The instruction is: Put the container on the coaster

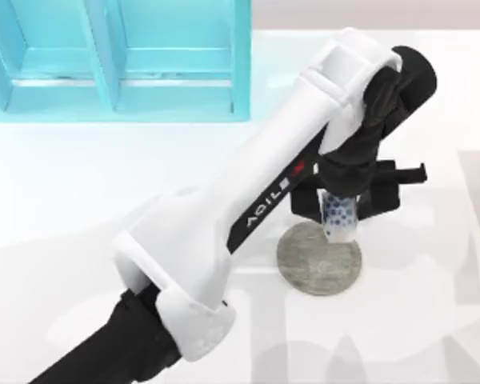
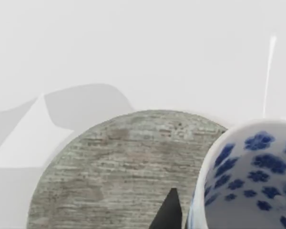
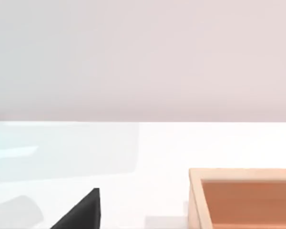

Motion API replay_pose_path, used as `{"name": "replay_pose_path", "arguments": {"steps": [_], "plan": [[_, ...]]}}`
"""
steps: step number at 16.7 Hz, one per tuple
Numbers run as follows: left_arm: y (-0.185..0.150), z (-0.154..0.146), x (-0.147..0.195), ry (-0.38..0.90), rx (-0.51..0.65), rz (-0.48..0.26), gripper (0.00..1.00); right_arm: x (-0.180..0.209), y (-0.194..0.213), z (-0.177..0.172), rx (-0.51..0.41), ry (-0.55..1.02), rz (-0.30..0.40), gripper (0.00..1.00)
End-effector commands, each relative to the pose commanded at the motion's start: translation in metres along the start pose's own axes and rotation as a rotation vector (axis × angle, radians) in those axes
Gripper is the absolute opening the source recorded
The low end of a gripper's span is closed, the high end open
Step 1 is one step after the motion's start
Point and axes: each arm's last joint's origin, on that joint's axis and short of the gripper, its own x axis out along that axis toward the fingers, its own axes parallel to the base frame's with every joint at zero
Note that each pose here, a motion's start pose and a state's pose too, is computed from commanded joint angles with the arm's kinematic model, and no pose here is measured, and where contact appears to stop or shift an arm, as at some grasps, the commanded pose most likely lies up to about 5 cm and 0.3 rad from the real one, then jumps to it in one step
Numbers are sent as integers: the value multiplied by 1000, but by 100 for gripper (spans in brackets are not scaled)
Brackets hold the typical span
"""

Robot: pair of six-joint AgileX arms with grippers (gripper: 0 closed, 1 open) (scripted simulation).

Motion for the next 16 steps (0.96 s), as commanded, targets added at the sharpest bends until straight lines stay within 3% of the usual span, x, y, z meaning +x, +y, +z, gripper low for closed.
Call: {"name": "replay_pose_path", "arguments": {"steps": [10,16], "plan": [[0,0,0,0,0,0,98,0,0,0,0,0,0,100],[0,0,0,0,0,0,100,0,0,0,0,0,0,100]]}}
